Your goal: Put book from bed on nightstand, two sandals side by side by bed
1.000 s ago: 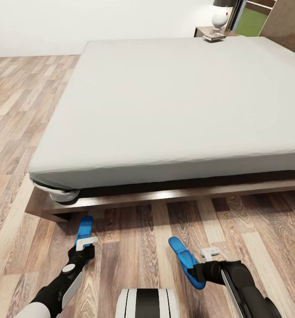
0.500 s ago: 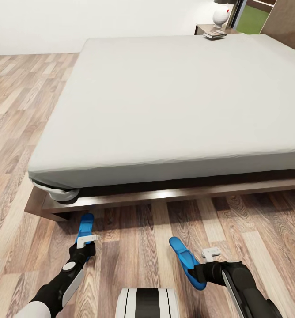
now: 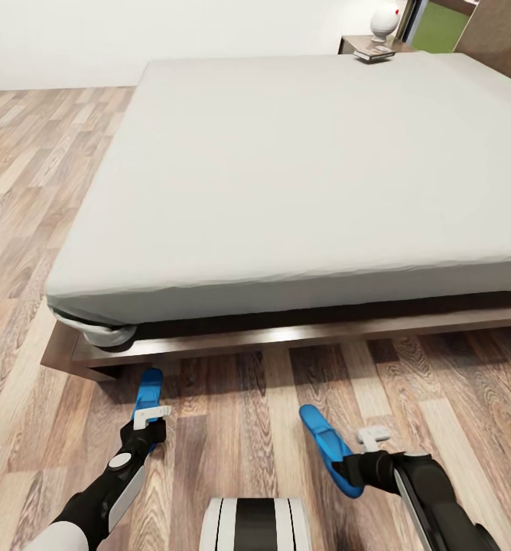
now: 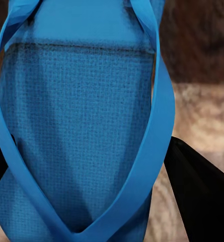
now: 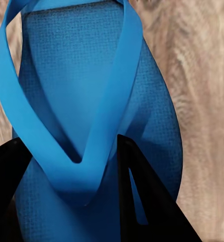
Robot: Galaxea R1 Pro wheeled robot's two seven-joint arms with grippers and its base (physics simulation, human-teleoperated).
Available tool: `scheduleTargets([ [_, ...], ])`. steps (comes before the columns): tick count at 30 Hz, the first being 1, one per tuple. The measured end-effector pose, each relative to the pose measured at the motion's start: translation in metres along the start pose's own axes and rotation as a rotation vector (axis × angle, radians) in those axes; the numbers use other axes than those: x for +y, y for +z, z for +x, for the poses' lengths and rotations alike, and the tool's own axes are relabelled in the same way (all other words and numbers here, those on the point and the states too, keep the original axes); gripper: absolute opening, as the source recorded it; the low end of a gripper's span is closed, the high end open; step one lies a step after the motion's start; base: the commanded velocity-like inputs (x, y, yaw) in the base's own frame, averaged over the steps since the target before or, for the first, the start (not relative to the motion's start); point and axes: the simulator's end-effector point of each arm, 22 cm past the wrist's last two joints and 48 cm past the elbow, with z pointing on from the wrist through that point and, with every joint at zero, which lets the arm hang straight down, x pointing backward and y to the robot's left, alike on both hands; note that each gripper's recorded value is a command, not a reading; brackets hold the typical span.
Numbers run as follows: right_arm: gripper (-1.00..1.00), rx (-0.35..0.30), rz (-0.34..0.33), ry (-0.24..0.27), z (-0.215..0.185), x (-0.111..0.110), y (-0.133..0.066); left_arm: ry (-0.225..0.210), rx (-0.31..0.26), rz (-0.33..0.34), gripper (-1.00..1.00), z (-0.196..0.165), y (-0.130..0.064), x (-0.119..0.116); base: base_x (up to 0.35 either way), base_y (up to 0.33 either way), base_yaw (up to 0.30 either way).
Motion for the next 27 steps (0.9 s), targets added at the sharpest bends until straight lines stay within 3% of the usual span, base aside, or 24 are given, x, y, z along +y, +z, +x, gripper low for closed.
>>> scheduleTargets([
  [16, -1.0, -0.051, 0.008, -0.01, -0.008, 0.002, -0.018, 0.0, 0.0, -0.001, -1.0, 0.0, 0.0, 0.0, 0.0, 0.0, 0.0],
  [27, -1.0, 0.0, 0.006, 0.014, 0.003, 0.003, -0.019, 0.003, 0.02, -0.003, -1.0, 0.012, 0.004, 0.0, 0.0, 0.0, 0.0],
])
